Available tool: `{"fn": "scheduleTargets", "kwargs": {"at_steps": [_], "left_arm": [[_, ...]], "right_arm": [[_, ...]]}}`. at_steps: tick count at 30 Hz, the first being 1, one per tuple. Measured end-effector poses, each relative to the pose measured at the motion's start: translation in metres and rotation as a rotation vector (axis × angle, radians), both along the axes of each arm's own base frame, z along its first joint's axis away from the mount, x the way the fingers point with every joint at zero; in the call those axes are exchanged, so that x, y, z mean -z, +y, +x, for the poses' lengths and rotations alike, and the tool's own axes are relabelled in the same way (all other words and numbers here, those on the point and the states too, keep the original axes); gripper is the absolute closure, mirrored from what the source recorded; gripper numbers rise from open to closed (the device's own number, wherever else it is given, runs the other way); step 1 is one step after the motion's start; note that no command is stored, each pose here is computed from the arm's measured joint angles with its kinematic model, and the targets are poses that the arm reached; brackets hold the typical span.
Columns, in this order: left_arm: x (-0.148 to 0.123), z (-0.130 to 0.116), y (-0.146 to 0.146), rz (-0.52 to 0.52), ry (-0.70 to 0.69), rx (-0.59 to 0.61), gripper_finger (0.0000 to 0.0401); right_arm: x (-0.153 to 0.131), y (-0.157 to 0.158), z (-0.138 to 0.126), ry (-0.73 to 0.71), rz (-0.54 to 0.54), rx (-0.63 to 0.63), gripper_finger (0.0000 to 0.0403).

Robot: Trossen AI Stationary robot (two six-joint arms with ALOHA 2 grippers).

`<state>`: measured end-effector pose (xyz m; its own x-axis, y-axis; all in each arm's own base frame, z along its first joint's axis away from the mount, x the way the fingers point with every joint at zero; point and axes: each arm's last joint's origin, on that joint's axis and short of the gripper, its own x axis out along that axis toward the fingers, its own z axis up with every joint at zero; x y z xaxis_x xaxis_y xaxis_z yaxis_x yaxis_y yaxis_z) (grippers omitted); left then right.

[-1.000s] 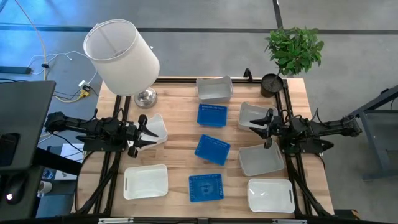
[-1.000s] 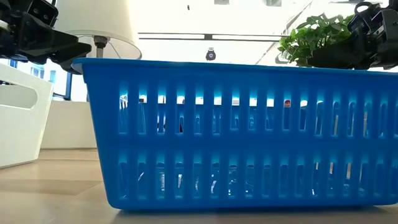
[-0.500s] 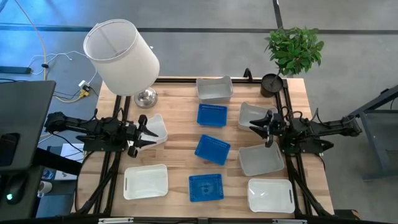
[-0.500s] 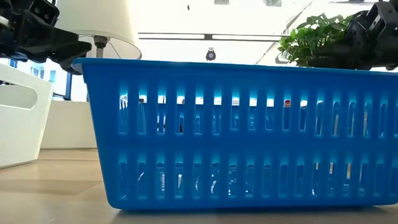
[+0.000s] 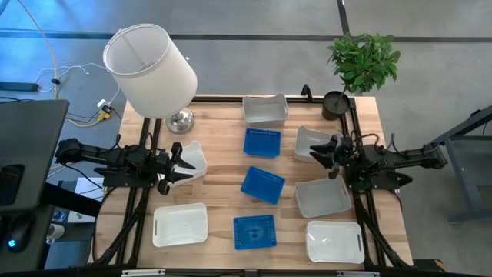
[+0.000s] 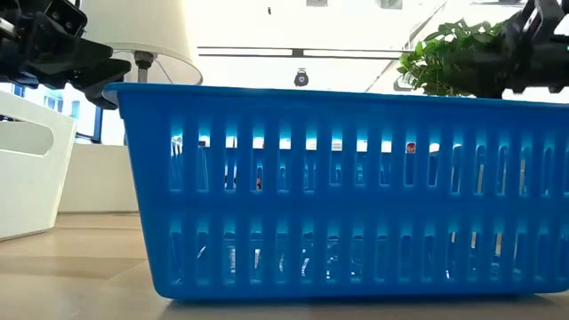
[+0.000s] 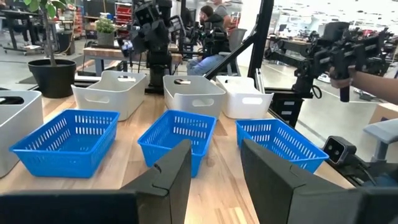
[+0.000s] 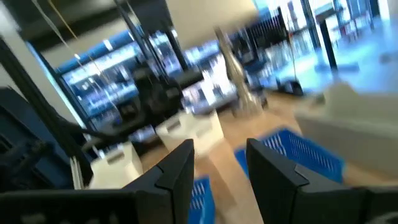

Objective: Stack baskets by color
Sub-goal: Stack the middle right gray bin on the top gray bin

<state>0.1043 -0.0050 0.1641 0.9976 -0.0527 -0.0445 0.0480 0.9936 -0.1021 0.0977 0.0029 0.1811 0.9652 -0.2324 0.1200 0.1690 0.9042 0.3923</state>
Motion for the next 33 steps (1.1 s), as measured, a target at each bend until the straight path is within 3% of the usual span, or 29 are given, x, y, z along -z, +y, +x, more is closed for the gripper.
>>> {"fn": "scheduleTargets", "kwargs": {"at_steps": [5,8,14,25,33], "left_arm": [[-0.002,0.000,0.000,-0.073,-0.017,-0.005,0.0274],[-0.003,0.000,0.000,-0.103,-0.023,-0.006,0.0274],[-0.003,0.000,0.000,-0.108,-0.022,-0.006,0.0274],[-0.003,0.000,0.000,-0.124,-0.020,-0.004,0.0274],[-0.002,0.000,0.000,-0.124,-0.020,-0.003,0.0274]], "right_arm": [[-0.013,-0.001,-0.003,-0.077,-0.138,0.056,0.0268],[-0.026,-0.003,-0.006,-0.073,-0.162,0.126,0.0268],[-0.060,-0.005,-0.016,-0.004,-0.195,0.148,0.0268],[-0.088,-0.007,-0.013,0.443,-0.054,0.200,0.0268],[-0.088,-0.002,0.004,0.812,0.018,0.137,0.0268]]}}
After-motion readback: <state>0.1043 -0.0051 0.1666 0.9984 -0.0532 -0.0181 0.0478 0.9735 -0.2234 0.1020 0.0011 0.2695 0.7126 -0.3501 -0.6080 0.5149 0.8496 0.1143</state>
